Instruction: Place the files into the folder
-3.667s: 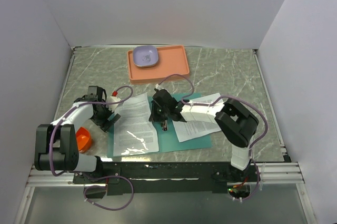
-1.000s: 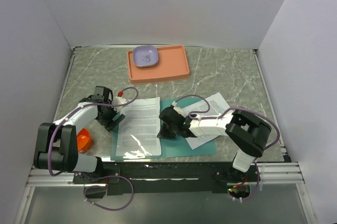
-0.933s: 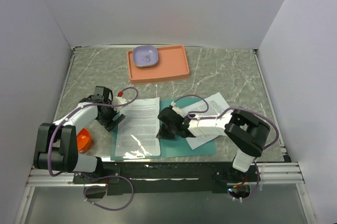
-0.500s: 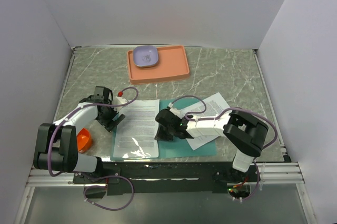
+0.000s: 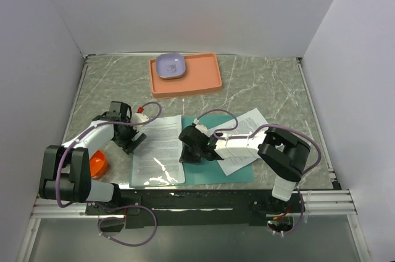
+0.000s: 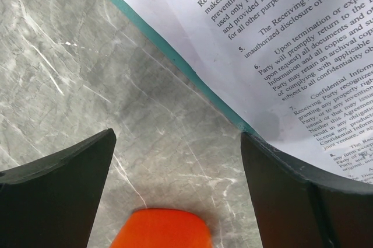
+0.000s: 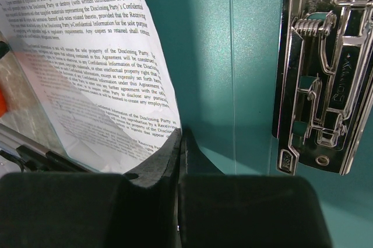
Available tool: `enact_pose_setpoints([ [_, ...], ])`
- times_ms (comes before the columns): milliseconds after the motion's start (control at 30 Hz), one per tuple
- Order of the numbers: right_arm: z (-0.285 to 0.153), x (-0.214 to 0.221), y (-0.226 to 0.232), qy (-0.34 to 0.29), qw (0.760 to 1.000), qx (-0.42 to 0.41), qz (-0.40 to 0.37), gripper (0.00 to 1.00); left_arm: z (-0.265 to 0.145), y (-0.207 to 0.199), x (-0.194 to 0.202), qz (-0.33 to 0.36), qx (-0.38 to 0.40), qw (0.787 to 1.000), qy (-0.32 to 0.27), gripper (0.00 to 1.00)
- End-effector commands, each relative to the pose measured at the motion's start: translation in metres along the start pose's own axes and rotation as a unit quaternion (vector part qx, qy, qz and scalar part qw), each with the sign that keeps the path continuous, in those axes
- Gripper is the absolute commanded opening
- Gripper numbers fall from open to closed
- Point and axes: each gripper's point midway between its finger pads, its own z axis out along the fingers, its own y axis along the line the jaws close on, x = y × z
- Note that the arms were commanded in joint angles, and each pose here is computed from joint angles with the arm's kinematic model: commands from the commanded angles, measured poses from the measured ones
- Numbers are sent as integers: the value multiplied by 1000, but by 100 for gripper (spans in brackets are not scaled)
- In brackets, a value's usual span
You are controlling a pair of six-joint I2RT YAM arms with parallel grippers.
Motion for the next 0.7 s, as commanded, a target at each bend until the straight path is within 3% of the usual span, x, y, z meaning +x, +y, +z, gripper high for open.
enact_pose_setpoints([
  [0,-3,0,2,-3,1000,3,-3,0,-5,1,-6,-1,4,1000,-17,95],
  [300,-2,5,6,12,1000,6,-16,1,-17,25,-18,-24,-13,999,-34,97],
  [333,-3,6,4,13,1000,14,-19,12,-19,30,-19,-27,-18,999,-33,96],
  [400,-6,3,7,11,1000,12,-23,23,-27,38,-28,-36,-14,998,-40,96],
  [433,-9,3,7,10,999,15,-26,34,-33,40,-32,-40,-16,998,-47,97],
  [567,-19,-3,12,6,999,15,-49,53,-65,47,-61,-54,-7,995,-83,97],
  [667,-29,-7,16,1,998,14,-63,59,-81,46,-79,-63,12,992,-108,97],
])
